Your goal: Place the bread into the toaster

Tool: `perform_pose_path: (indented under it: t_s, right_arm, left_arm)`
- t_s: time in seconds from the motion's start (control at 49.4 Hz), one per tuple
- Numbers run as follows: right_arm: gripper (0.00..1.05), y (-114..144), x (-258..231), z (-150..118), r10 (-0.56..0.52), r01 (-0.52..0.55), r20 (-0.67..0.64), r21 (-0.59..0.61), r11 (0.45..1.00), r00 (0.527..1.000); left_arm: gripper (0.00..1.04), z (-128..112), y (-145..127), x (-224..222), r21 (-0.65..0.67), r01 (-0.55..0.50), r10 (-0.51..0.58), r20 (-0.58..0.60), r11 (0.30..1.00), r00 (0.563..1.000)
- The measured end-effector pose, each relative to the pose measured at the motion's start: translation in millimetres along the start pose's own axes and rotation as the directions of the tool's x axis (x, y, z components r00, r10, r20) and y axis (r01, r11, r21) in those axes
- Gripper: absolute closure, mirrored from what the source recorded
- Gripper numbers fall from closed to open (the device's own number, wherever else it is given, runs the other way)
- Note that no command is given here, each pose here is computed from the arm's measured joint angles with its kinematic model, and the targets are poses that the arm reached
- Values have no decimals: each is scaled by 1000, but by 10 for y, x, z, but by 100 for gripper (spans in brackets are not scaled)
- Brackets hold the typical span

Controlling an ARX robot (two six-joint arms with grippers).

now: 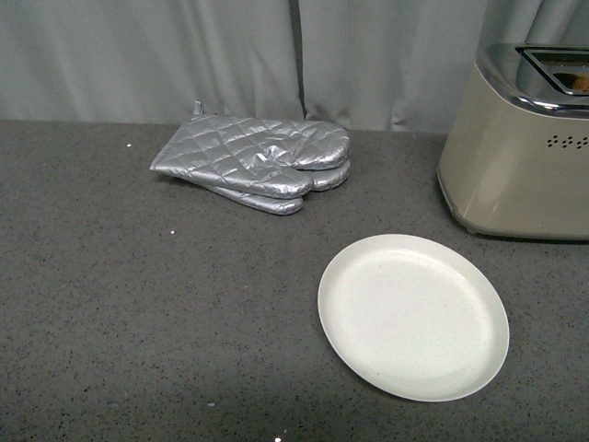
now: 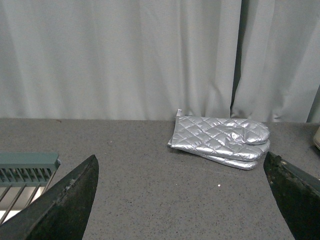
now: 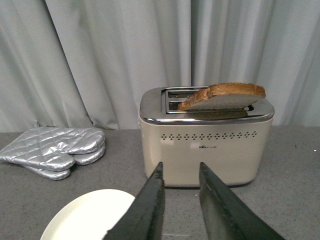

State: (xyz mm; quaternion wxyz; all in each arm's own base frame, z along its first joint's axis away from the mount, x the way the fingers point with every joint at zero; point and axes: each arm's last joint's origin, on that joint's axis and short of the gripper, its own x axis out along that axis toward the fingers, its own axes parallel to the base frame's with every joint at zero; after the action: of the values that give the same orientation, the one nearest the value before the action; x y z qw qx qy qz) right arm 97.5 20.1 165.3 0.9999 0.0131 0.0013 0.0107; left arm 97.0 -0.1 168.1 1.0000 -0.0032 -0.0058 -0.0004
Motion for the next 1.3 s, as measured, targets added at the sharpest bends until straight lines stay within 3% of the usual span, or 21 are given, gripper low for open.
perform_pose_path:
  t_s: [0.121,0.243,0.364,0.425,0.587,0.628,0.83,1.296]
  right_arm:
    - [104,-42,-1,5,-19,19,7,-11,1000,1000]
    - [104,-15,1,13,-44,45,14,-16,999,999]
    - [104,224,17,53,-66,66,38,4,998,997]
    - [96,280,13,28,-19,20,15,-15,1000,1000]
    - [73,287,11,25,-21,22,13,-15,1000,1000]
    - [75,282,10,26,-16,16,14,-15,1000,1000]
    - [104,151,2,5,1,-1,-1,-24,1000,1000]
    - [104,-99,-1,-1,-11,11,4,-24,1000,1000]
  left_arm:
    - [7,0,0,0,0,0,0,0,1000,1000]
    - [7,0,0,0,0,0,0,0,1000,1000]
    - [7,0,0,0,0,0,0,0,1000,1000]
    - [7,0,0,0,0,0,0,0,1000,1000]
    - [7,0,0,0,0,-1,1,0,1000,1000]
    - [7,0,0,0,0,0,0,0,1000,1000]
    - [7,0,0,0,0,0,0,0,1000,1000]
    - [7,0,0,0,0,0,0,0,1000,1000]
